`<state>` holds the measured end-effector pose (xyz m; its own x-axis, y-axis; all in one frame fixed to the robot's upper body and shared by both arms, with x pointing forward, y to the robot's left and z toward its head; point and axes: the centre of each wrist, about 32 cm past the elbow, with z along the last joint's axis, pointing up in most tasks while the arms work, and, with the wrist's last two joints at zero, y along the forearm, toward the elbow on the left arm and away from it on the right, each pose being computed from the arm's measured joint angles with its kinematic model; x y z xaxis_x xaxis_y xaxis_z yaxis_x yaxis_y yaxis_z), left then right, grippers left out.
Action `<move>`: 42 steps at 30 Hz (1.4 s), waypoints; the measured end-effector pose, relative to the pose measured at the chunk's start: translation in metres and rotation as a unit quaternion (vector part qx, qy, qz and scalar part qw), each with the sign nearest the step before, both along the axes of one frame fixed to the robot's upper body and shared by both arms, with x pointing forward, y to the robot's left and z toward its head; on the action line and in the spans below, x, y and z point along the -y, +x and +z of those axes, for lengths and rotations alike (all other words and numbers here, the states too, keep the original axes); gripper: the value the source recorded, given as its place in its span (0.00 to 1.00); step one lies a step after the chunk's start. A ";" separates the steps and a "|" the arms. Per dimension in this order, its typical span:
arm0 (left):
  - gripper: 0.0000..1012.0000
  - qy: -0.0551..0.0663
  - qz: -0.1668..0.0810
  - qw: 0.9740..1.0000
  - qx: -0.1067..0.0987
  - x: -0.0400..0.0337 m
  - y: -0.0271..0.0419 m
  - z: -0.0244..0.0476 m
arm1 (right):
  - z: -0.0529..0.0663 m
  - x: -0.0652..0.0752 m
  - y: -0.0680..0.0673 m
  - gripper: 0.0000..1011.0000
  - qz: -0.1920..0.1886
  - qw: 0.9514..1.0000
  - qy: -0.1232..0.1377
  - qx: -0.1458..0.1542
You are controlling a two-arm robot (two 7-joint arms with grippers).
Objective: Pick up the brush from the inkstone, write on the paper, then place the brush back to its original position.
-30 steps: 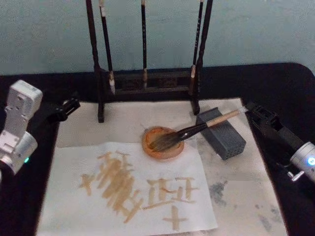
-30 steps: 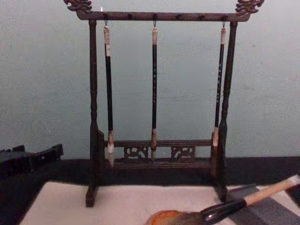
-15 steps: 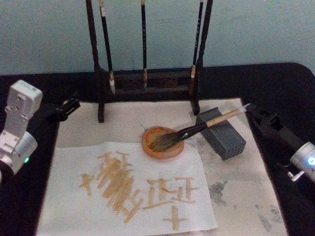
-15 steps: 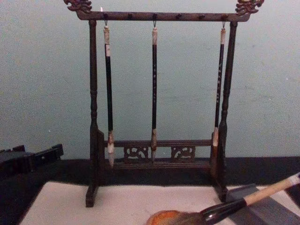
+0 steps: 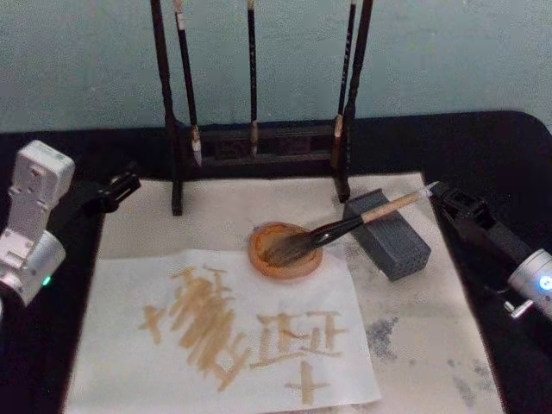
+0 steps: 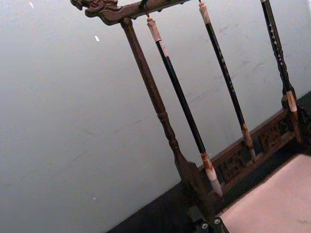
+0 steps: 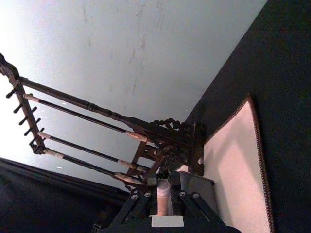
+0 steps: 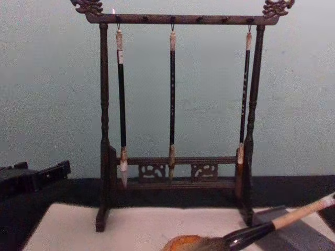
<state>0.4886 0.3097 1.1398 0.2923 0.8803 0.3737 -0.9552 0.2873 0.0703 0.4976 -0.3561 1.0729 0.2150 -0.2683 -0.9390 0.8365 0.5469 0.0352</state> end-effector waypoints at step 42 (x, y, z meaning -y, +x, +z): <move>0.99 0.000 0.000 1.000 0.000 0.0000 0.0000 0.0000 | 0.089 -0.027 -0.015 0.16 0.055 0.980 -0.130 0.142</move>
<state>0.4886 0.3097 1.1398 0.2923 0.8803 0.3737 -0.9553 0.2873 0.0703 0.4825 -0.3287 1.1616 0.4995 -0.4512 -0.7395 0.7483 0.6549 0.1058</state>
